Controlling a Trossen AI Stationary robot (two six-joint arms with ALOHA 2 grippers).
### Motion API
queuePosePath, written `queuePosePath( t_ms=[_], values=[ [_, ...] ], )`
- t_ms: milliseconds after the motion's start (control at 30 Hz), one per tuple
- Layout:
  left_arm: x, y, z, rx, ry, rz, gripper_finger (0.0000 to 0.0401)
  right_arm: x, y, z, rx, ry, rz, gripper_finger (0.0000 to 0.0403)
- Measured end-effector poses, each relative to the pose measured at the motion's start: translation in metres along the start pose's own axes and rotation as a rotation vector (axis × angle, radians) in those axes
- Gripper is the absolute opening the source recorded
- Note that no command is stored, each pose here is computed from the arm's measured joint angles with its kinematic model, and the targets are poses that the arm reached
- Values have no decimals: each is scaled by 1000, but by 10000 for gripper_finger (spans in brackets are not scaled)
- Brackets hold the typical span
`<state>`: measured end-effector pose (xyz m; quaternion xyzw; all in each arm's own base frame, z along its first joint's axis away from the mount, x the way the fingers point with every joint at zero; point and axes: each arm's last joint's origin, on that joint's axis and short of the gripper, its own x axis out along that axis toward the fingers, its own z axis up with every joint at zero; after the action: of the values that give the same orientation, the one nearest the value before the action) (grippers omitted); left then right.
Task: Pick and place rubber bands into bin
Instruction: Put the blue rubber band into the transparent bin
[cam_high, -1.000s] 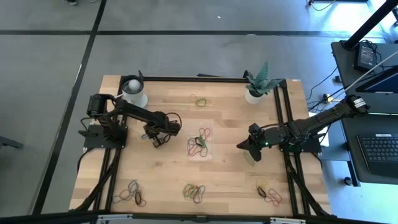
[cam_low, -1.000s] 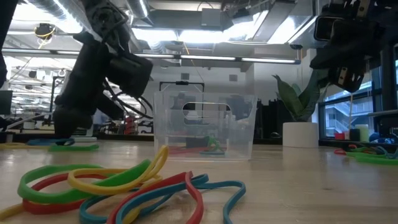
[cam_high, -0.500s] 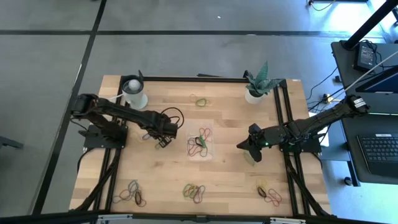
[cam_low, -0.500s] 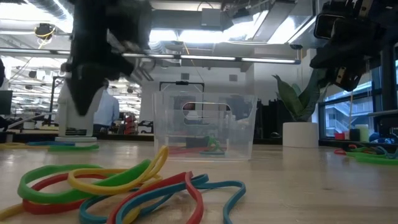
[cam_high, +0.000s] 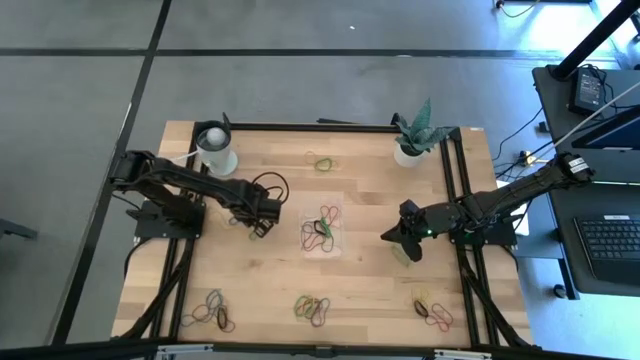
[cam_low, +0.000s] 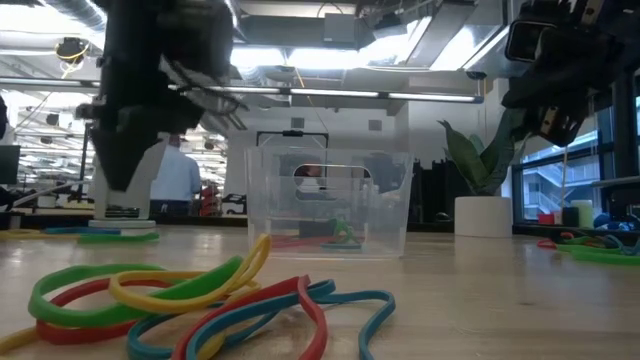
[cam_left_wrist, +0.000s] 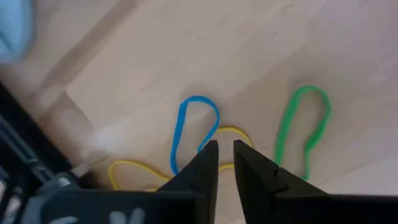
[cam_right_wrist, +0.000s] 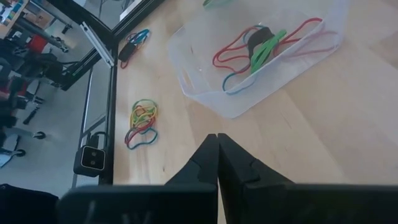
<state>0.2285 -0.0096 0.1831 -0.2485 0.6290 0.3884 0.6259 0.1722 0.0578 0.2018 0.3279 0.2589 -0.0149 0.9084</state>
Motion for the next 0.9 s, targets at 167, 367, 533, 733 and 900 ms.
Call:
queuePosePath(
  t_ms=[167,367,533,733,900],
  values=[
    [17,0,-2,-13,-10,-39,80,0,0,0,5,-3,3,0],
    [31,5,2,-54,-27,-59,104,0,3,3,10,-24,25,0],
    [37,12,5,-78,-26,-28,114,0,4,3,13,-34,35,0],
    [46,14,5,-55,-36,-60,113,0,4,4,14,-39,38,0],
    [58,15,1,-94,-35,-90,103,0,4,4,14,-48,31,0]
  ],
)
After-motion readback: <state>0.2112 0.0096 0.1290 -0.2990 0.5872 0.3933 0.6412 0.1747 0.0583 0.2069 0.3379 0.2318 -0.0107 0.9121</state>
